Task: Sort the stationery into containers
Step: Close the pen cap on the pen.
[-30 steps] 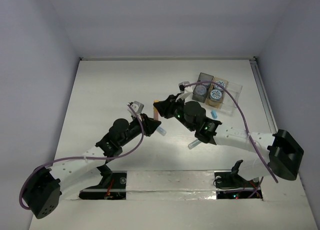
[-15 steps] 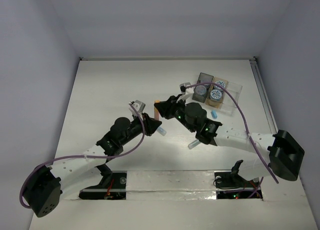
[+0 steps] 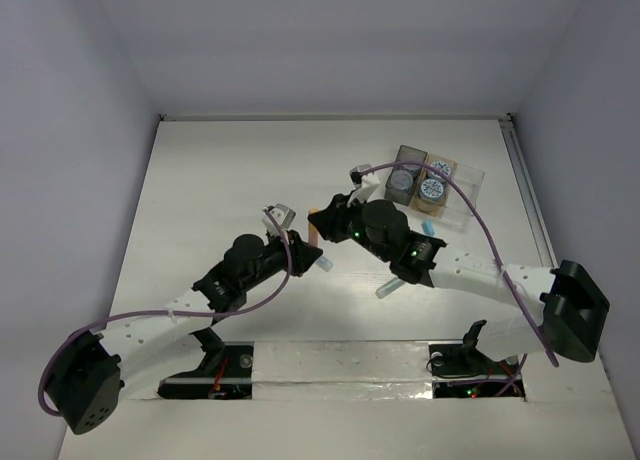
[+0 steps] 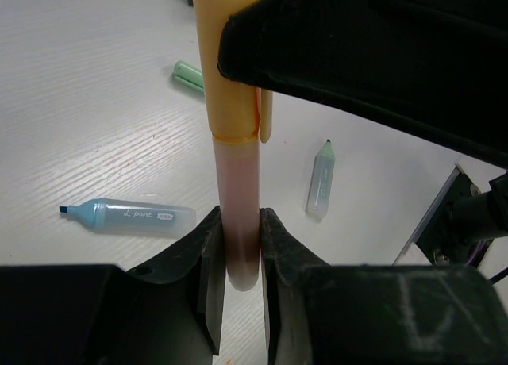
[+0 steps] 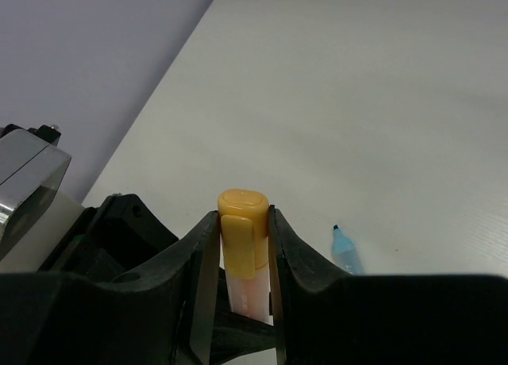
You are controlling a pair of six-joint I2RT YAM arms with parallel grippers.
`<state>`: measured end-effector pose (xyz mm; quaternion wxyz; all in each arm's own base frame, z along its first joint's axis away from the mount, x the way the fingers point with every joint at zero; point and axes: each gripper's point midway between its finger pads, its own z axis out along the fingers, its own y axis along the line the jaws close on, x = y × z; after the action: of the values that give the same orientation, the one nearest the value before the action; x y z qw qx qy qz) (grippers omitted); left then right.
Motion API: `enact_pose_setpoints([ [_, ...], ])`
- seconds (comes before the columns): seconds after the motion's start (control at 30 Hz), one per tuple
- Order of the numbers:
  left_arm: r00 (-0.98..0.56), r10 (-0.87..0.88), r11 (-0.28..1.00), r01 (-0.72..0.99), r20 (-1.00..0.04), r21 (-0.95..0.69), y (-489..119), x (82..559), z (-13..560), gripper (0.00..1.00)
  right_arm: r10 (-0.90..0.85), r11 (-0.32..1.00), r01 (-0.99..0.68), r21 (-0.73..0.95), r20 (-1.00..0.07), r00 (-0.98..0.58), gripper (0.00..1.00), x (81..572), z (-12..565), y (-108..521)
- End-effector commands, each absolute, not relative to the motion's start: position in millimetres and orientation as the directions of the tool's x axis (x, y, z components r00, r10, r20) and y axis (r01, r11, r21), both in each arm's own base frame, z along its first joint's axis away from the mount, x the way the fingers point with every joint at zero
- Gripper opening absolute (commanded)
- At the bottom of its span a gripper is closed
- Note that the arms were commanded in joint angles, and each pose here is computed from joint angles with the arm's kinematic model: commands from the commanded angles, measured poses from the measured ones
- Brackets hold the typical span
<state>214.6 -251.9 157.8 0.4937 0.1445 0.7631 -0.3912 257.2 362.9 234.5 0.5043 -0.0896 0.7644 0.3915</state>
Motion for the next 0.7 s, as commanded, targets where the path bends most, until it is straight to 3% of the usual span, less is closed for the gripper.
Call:
enact_pose_setpoints([
  [0.0,-0.229,-0.356,0.621,0.667,-0.906,-0.412,-256.4,245.0,262.0,0.0,-0.048,0.664,-0.6,0.447,-0.775,-0.63,0.07,206.1,172.1,368.2],
  [0.1,-0.245,-0.338,0.618,0.67,-0.909,-0.411,-258.2,243.5,253.6,0.0,-0.1,0.708,-0.594,0.381,-0.779,-0.619,0.05,208.6,170.0,354.8],
  [0.23,-0.249,-0.369,0.636,0.635,-0.895,-0.439,-252.5,247.2,250.2,0.0,-0.082,0.677,-0.609,0.413,-0.78,-0.62,0.03,205.0,181.9,353.9],
  [0.47,-0.152,-0.437,0.631,0.651,-0.886,-0.423,-250.9,255.6,301.2,0.0,0.054,0.629,-0.569,0.53,-0.76,-0.648,0.0,198.4,170.7,355.5],
  [0.67,-0.051,-0.457,0.635,0.68,-0.888,-0.366,-248.3,257.3,352.1,0.0,0.006,0.635,-0.554,0.539,-0.72,-0.694,0.0,185.5,139.2,352.7],
])
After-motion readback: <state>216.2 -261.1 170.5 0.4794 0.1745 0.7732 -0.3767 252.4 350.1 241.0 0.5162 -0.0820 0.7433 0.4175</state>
